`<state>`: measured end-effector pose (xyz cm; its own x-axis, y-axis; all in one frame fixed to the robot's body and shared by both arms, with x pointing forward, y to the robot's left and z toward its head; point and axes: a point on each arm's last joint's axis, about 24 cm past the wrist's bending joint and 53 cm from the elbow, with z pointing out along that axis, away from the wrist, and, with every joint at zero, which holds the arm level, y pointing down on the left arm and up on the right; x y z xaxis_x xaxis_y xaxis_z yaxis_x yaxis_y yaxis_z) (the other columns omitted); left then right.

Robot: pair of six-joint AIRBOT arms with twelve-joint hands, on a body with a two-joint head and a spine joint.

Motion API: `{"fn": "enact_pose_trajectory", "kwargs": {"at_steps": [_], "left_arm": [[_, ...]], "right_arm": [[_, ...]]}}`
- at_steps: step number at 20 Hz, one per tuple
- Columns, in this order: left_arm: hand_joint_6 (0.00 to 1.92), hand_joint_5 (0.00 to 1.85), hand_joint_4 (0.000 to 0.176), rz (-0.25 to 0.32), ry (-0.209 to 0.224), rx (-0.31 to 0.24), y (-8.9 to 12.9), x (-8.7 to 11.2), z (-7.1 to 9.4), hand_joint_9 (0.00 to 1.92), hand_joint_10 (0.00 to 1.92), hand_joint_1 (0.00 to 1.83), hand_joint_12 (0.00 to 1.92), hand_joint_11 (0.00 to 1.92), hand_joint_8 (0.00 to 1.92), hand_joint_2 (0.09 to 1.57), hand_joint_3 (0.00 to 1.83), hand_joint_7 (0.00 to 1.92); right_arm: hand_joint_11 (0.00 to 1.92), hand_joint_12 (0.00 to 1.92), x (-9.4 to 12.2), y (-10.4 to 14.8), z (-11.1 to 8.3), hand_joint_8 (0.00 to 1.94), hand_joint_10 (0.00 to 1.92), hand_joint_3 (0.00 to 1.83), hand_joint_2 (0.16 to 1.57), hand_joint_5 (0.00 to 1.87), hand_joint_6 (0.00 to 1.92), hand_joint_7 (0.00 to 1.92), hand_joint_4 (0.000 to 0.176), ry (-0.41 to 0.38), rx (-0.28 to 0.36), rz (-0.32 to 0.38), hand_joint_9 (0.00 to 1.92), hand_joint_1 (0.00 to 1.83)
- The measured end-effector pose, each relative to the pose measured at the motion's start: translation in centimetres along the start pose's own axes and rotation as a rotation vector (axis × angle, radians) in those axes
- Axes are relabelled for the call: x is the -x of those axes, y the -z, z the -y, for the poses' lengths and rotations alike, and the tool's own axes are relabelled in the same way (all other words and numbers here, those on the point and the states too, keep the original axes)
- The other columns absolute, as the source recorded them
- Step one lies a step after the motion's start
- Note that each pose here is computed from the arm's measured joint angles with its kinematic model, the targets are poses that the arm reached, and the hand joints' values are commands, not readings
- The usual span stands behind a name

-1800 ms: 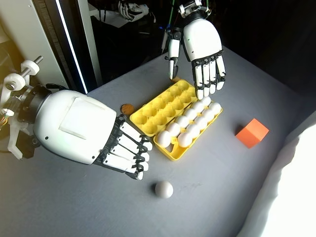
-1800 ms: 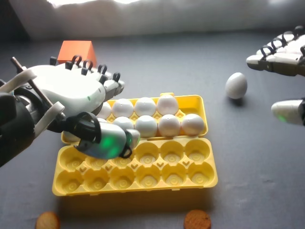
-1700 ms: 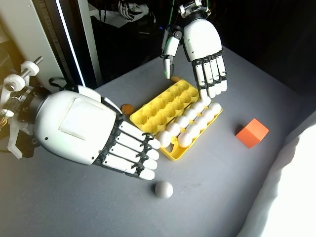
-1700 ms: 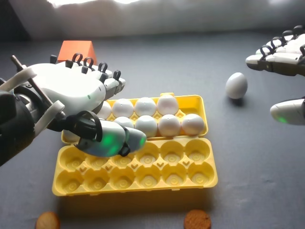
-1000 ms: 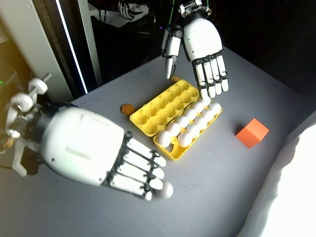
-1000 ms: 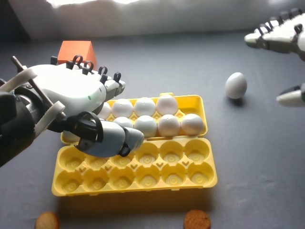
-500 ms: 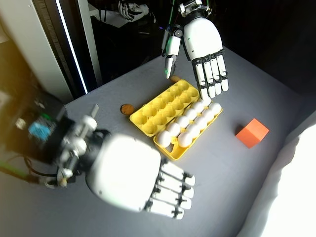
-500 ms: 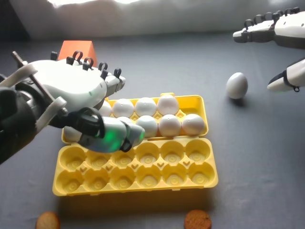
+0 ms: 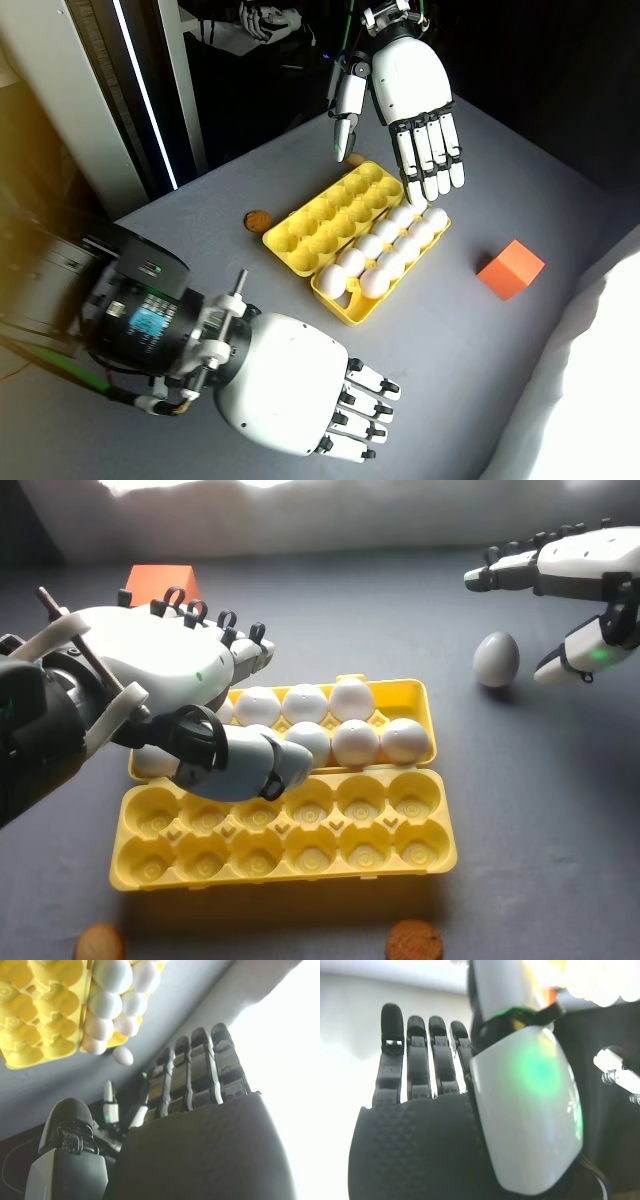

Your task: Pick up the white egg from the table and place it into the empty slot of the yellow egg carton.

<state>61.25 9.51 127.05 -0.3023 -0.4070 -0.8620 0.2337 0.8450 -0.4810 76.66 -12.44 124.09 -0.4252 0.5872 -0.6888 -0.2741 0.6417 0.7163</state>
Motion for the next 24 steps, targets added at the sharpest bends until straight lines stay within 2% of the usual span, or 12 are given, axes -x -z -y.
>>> {"fn": "enact_pose_trajectory", "kwargs": {"at_steps": [1,4,7,8,9,11,13,15,16,17,18,24], "left_arm": [[0.01,0.09,0.000,0.000,-0.001,0.000,0.0,0.0,0.0,0.08,0.00,0.00,0.03,0.02,0.01,1.20,0.01,0.11],[0.00,0.09,0.000,-0.003,-0.005,0.000,0.0,0.0,0.0,0.09,0.01,0.00,0.04,0.03,0.01,1.21,0.01,0.11],[0.01,0.10,0.000,-0.003,-0.014,-0.002,-0.1,0.1,0.0,0.09,0.00,0.00,0.04,0.02,0.00,1.21,0.00,0.12],[0.00,0.09,0.000,-0.002,-0.013,-0.003,-0.1,0.2,0.0,0.08,0.00,0.00,0.04,0.02,0.00,1.21,0.01,0.11],[0.00,0.08,0.000,-0.003,-0.013,-0.003,-0.1,0.2,0.0,0.06,0.00,0.00,0.03,0.00,0.00,1.21,0.01,0.10],[0.01,0.11,0.000,-0.004,-0.012,-0.005,-0.1,0.1,0.0,0.09,0.01,0.00,0.04,0.03,0.01,1.21,0.00,0.13],[0.00,0.14,0.000,-0.003,-0.010,-0.007,-0.1,0.2,0.1,0.13,0.01,0.00,0.07,0.05,0.01,1.21,0.00,0.17],[0.00,0.14,0.000,-0.001,-0.011,-0.007,-0.1,0.2,0.1,0.13,0.00,0.00,0.07,0.04,0.00,1.21,0.00,0.16],[0.00,0.11,0.000,-0.003,-0.010,-0.007,-0.1,0.2,0.1,0.11,0.00,0.00,0.06,0.01,0.00,1.21,0.00,0.14],[0.00,0.12,0.000,-0.002,-0.009,-0.005,-0.1,0.3,0.1,0.11,0.00,0.00,0.06,0.01,0.00,1.22,0.00,0.14],[0.00,0.11,0.000,-0.001,-0.009,-0.004,-0.2,0.3,0.0,0.09,0.00,0.00,0.06,0.00,0.00,1.22,0.00,0.12],[0.00,0.16,0.000,-0.001,-0.009,-0.005,-0.2,0.3,0.0,0.15,0.00,0.00,0.20,0.00,0.00,1.22,0.00,0.18]], "right_arm": [[0.00,0.99,0.1,-0.2,0.1,0.01,0.03,0.00,1.03,0.13,0.01,0.16,0.000,0.001,-0.001,0.007,0.19,1.33],[0.00,0.93,-0.4,-0.9,0.8,0.00,0.01,0.00,1.04,0.13,0.01,0.15,0.000,0.006,-0.011,0.012,0.16,1.25],[0.00,0.99,-1.6,-1.6,1.4,0.01,0.01,0.00,1.04,0.15,0.01,0.16,0.000,0.008,-0.023,-0.008,0.16,1.27],[0.00,0.86,-1.8,-1.8,1.5,0.00,0.00,0.01,1.08,0.08,0.00,0.09,0.000,0.008,-0.025,-0.012,0.10,1.19],[0.00,0.90,-1.9,-1.8,1.4,0.01,0.01,0.01,1.08,0.10,0.01,0.11,0.000,0.002,-0.024,-0.013,0.11,1.22],[0.00,1.10,-1.8,-1.9,1.2,0.02,0.05,0.00,1.06,0.15,0.02,0.18,0.000,-0.017,-0.019,-0.008,0.21,1.25],[0.00,1.09,-2.0,-2.2,1.2,0.02,0.05,0.00,1.06,0.16,0.02,0.19,0.000,-0.018,-0.019,-0.009,0.21,1.27],[0.02,1.11,-2.0,-2.3,1.1,0.01,0.04,0.00,1.00,0.28,0.02,0.31,0.000,-0.023,-0.017,-0.008,0.33,1.26],[0.00,1.07,-2.1,-2.5,1.0,0.00,0.02,0.00,0.99,0.25,0.00,0.25,0.000,-0.027,-0.016,-0.009,0.29,1.26],[0.00,1.07,-2.2,-2.5,1.0,0.00,0.00,0.03,1.06,0.18,0.00,0.22,0.000,-0.029,-0.016,-0.011,0.24,1.24],[0.00,0.97,-2.3,-2.6,0.9,0.00,0.00,0.03,1.08,0.14,0.00,0.18,0.000,-0.030,-0.015,-0.012,0.20,1.25],[0.00,1.05,-2.3,-2.8,1.5,0.01,0.02,0.01,1.07,0.14,0.01,0.16,0.000,-0.064,-0.023,-0.004,0.18,1.29]]}}
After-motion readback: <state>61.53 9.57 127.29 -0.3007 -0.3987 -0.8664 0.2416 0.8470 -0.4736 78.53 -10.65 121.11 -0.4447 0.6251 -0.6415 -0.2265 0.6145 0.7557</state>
